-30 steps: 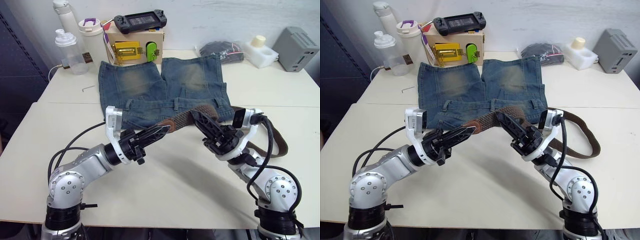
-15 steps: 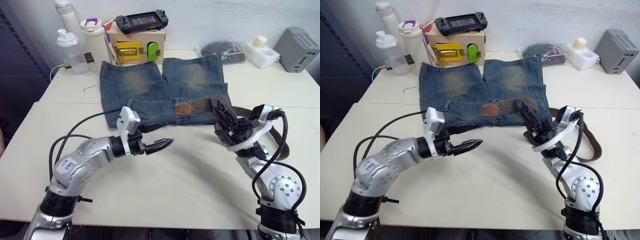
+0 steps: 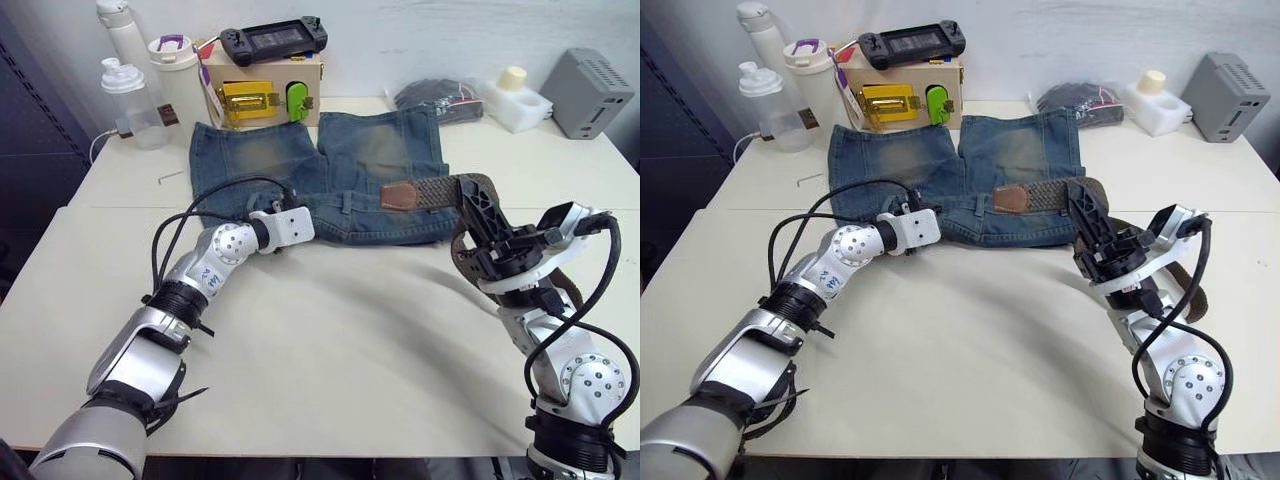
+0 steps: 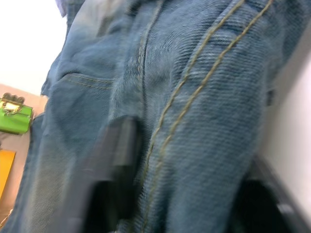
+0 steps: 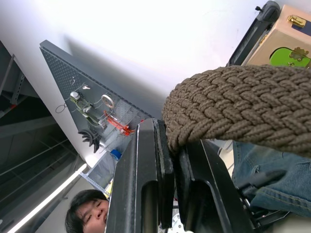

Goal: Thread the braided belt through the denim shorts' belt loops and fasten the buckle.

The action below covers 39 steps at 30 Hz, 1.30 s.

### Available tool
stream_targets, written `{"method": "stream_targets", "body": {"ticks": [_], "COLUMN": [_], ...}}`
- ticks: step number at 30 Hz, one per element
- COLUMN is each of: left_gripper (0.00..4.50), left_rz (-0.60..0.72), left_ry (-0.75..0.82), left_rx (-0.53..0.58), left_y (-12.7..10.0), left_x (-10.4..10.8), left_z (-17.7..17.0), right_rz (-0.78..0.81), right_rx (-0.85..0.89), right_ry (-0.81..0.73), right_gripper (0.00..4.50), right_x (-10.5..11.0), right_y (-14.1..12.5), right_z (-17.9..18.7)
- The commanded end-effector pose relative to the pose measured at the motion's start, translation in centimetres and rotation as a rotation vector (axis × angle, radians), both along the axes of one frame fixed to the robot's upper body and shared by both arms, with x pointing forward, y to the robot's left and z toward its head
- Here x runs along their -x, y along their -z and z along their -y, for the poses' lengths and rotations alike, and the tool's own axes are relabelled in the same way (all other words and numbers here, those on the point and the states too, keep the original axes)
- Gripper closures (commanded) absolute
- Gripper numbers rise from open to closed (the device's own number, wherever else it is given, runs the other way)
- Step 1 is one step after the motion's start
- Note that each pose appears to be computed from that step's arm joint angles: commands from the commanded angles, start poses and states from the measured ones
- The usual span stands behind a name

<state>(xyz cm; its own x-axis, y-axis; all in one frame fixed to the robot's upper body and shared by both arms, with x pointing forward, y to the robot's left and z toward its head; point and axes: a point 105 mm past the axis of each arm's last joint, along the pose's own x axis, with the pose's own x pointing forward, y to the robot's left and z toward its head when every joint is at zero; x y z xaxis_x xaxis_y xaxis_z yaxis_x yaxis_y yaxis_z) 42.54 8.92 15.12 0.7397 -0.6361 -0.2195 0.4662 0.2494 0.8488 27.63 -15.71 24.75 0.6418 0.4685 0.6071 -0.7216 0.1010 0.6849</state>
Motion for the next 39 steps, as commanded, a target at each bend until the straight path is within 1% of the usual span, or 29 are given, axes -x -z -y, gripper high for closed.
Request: {"method": "stream_targets", "body": {"ticks": [1, 2, 3, 5, 7, 9, 11, 13, 15, 17, 18, 21, 23, 25, 27, 28, 30, 32, 34, 35, 36, 39], "left_gripper": [3.97, 4.28, 4.36, 4.37, 4.37, 4.37, 4.37, 4.37, 4.37, 4.37, 4.37, 4.37, 4.37, 4.37, 3.33, 2.99, 2.11, 1.25, 1.25, 1.25, 1.25, 1.25], "left_rz": [-0.039, -0.046, -0.051, -0.048, -0.065, -0.113, -0.157, -0.236, -0.341, -0.414, -0.432, -0.452, -0.443, -0.427, -0.435, -0.456, -0.489, -0.544, -0.586, -0.631, -0.685, -0.831], "left_ry": [-0.012, -0.013, -0.018, -0.015, -0.002, 0.05, 0.084, 0.063, 0.012, -0.055, -0.082, -0.137, -0.178, -0.176, -0.139, -0.134, -0.131, -0.08, 0.018, 0.08, 0.132, 0.262], "left_rx": [-0.033, -0.033, -0.026, -0.027, 0.042, 0.126, 0.175, 0.177, 0.186, 0.183, 0.18, 0.148, 0.096, 0.078, 0.101, 0.116, 0.134, 0.217, 0.312, 0.361, 0.402, 0.503], "left_y": [1.6, 1.8, 1.9, 1.8, 1.4, 1.0, 1.3, 3.1, 5.1, 6.9, 7.4, 8.2, 8.7, 8.6, 8.4, 8.5, 8.1, 6.2, 3.3, 1.9, 0.8, -1.3], "left_x": [0.0, 0.1, 0.1, 0.3, 1.0, 3.2, 6.6, 11.0, 14.7, 17.8, 18.9, 20.8, 21.2, 21.2, 21.4, 21.5, 21.5, 21.7, 22.0, 22.5, 23.1, 24.4], "left_z": [-0.8, -0.8, -0.9, -1.2, -1.2, -1.0, -1.5, -2.9, -4.3, -5.6, -6.1, -7.1, -8.0, -8.1, -7.6, -7.5, -7.7, -7.7, -7.4, -7.2, -7.0, -6.5], "right_rz": [0.047, 0.045, 0.045, 0.044, 0.042, 0.036, 0.029, 0.024, 0.004, -0.018, -0.031, -0.055, -0.064, -0.078, -0.104, -0.116, -0.142, -0.172, -0.219, -0.239, -0.252, -0.279], "right_rx": [-0.013, -0.014, -0.015, -0.018, -0.03, -0.017, 0.01, 0.032, 0.058, 0.101, 0.114, 0.144, 0.175, 0.207, 0.237, 0.244, 0.255, 0.285, 0.34, 0.362, 0.381, 0.424], "right_ry": [-0.007, -0.005, -0.003, 0.005, 0.03, 0.072, 0.12, 0.163, 0.189, 0.199, 0.202, 0.192, 0.158, 0.138, 0.137, 0.142, 0.153, 0.163, 0.172, 0.174, 0.175, 0.162], "right_gripper": [4.5, 4.5, 4.5, 4.5, 4.5, 4.5, 4.5, 4.5, 4.5, 4.5, 4.5, 4.5, 4.5, 4.5, 4.5, 4.5, 4.5, 4.5, 4.5, 4.5, 4.5, 4.5], "right_x": [0.9, 0.9, 0.9, 0.8, 0.4, 0.0, -0.2, -0.3, -0.5, -0.5, -0.5, -0.3, 0.2, 0.5, 0.3, 0.2, -0.1, -0.3, -0.5, -0.5, -0.5, -0.3], "right_y": [-1.1, -1.2, -1.2, -1.2, -1.4, -1.4, -1.5, -1.8, -1.7, -1.3, -1.0, -0.5, -0.1, 0.3, 0.8, 1.0, 1.4, 1.9, 2.7, 3.0, 3.2, 3.6], "right_z": [-0.5, -0.5, -0.6, -0.4, 0.1, 0.8, 1.6, 2.6, 3.4, 3.9, 4.1, 4.5, 4.5, 4.5, 4.6, 4.7, 5.0, 5.4, 5.8, 6.1, 6.3, 6.7]}}
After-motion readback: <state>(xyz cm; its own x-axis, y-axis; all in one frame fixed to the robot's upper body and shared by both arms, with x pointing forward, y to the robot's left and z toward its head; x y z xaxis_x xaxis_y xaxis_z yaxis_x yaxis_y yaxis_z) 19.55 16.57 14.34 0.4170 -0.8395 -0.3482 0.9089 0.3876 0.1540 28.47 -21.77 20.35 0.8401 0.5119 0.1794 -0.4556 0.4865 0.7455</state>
